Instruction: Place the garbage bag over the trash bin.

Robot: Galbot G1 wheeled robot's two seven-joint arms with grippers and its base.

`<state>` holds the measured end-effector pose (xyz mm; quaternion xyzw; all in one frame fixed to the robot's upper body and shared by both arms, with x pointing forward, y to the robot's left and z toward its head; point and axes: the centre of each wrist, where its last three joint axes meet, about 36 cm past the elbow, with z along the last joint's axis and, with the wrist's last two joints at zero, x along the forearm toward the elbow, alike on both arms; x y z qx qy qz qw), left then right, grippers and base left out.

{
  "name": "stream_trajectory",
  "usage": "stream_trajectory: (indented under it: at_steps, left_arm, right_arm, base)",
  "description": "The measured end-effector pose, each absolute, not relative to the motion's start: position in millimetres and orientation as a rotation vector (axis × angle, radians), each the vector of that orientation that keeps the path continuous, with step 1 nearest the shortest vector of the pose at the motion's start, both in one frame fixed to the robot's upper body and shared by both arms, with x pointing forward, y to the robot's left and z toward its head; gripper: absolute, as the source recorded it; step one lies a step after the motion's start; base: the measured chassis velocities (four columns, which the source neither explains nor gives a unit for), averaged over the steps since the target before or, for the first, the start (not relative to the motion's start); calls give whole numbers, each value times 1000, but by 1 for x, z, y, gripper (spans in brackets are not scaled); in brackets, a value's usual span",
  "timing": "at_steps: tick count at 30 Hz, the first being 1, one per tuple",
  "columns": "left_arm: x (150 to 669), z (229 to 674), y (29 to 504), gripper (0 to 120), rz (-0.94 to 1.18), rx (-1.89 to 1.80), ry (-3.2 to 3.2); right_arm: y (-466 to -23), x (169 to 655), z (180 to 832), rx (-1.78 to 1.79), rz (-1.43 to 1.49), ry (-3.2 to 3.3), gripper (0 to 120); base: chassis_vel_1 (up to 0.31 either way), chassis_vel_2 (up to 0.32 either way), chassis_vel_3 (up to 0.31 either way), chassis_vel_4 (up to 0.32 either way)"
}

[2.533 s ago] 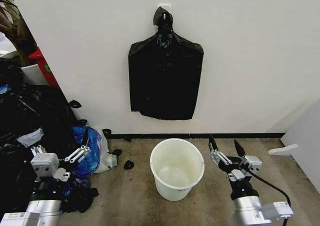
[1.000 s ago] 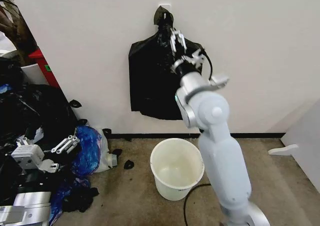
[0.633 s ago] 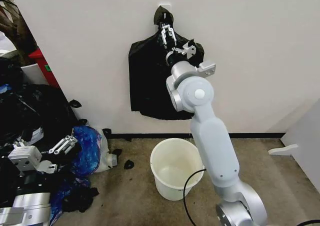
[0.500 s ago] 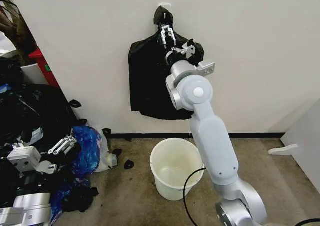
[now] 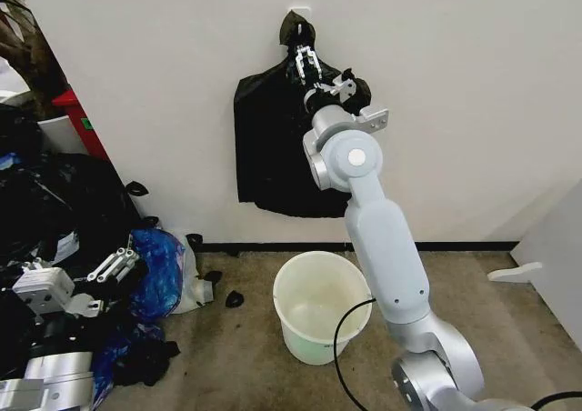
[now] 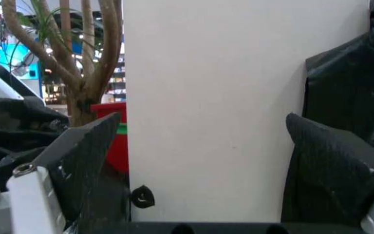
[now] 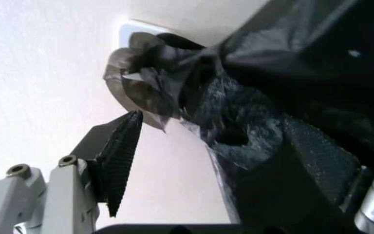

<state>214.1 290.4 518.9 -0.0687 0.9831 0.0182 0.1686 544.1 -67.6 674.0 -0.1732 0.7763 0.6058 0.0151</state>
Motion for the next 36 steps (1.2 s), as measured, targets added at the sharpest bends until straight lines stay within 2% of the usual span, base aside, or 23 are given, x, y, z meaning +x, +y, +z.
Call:
stream_trajectory:
  at_steps: [5,7,8,15,17,23,25,27,36]
  left_arm:
    - [214,519,290,100,52,-196,2794]
    - [214,519,290,100,52,-197,2795]
    - [214,519,290,100,52,-197,2795]
    - [213,518,290,100,72,-201,2790]
    - [213,518,290,100,75,-200,2789]
    - [213,518,289,100,76,-201,2787]
    - [213,518,289,100,76,-201,2786]
    - [213,518,289,100,76,-201,2785]
    - [215,518,289,100,76,-199,2779]
  right_arm:
    - [-67,549,675,-540,1876,2417,76]
    - [-66,549,675,-545,1873,2419,67]
    - [-66,549,675,-545,1873,2419,67]
    - [-60,547,666,-539,1849,2442,41]
    - [-60,547,665,-543,1843,2441,38]
    - [-59,546,664,-560,1835,2425,12]
    - [-59,546,664,-561,1835,2425,12]
    - [-60,546,664,-566,1839,2419,0]
    - [-54,525,647,-597,1880,2429,0]
  base:
    - [0,0,0,0]
    - [0,0,0,0]
    - [0,0,0,0]
    - [0,0,0,0]
    - [0,0,0,0]
    - [0,0,0,0]
    - [0,0,0,0]
    - [0,0,0,0]
    - [0,0,0,0]
